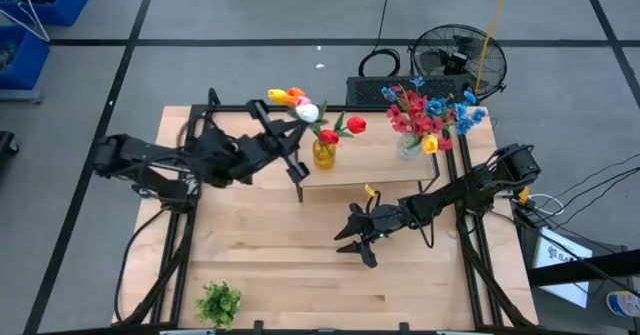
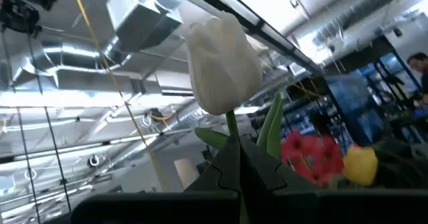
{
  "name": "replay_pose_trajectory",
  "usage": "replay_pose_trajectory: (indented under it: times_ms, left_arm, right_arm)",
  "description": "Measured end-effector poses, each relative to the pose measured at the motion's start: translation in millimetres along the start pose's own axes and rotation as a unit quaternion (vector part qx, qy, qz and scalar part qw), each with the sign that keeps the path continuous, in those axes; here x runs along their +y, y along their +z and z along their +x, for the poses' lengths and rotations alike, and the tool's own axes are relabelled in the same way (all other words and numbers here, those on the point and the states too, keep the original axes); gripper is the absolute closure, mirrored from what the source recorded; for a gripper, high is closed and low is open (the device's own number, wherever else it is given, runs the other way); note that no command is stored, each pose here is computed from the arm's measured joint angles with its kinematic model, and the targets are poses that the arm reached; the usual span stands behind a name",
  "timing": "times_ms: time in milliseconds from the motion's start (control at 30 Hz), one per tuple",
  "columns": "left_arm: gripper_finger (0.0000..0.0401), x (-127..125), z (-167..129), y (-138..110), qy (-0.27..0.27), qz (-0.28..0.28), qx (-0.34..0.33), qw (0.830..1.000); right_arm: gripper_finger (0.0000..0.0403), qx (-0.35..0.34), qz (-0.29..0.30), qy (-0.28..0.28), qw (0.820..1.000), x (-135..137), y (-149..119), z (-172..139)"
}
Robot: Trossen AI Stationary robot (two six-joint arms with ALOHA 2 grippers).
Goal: Pick and place flowers into a vace then onto a shelf
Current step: Put the white flower into the yellow vase
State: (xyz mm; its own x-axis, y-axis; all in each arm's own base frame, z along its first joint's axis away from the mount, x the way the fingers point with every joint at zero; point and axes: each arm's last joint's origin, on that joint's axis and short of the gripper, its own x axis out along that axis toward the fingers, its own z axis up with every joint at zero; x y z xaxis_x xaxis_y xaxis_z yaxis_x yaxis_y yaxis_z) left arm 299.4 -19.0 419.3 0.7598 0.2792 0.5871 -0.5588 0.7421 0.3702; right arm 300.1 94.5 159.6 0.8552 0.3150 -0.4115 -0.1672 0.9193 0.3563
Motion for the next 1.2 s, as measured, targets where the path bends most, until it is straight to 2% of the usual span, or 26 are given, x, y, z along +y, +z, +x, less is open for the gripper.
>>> replay_pose_trajectory:
  times_ms: [333, 600, 800, 933, 1200]
  left_arm:
    - [0.0401, -12.1, 1.6, -34.9, -0.004, -0.023, 0.074, 0.997]
    - [0.0400, -10.2, 1.6, -39.9, 0.021, -0.022, 0.113, 0.993]
    - [0.0399, -13.8, 0.0, -48.2, 0.010, -0.041, 0.156, 0.987]
    - [0.0398, -17.3, -2.1, -53.8, -0.002, -0.030, 0.186, 0.982]
    - [0.0395, -19.2, -4.5, -59.4, 0.007, -0.020, 0.224, 0.974]
  right_arm:
    - [0.0234, -0.002, 0.000, 0.001, 1.000, 0.1, 0.3, 0.0]
    - [0.0234, -0.001, -0.001, 0.001, 1.000, 0.1, 0.3, 0.0]
    - [0.0234, -0.001, -0.002, 0.001, 1.000, 0.1, 0.3, 0.0]
    - [0.0234, -0.001, -0.002, 0.001, 1.000, 0.1, 0.3, 0.0]
    - [0.0234, -0.001, -0.004, 0.000, 1.000, 0.0, 0.3, 0.0]
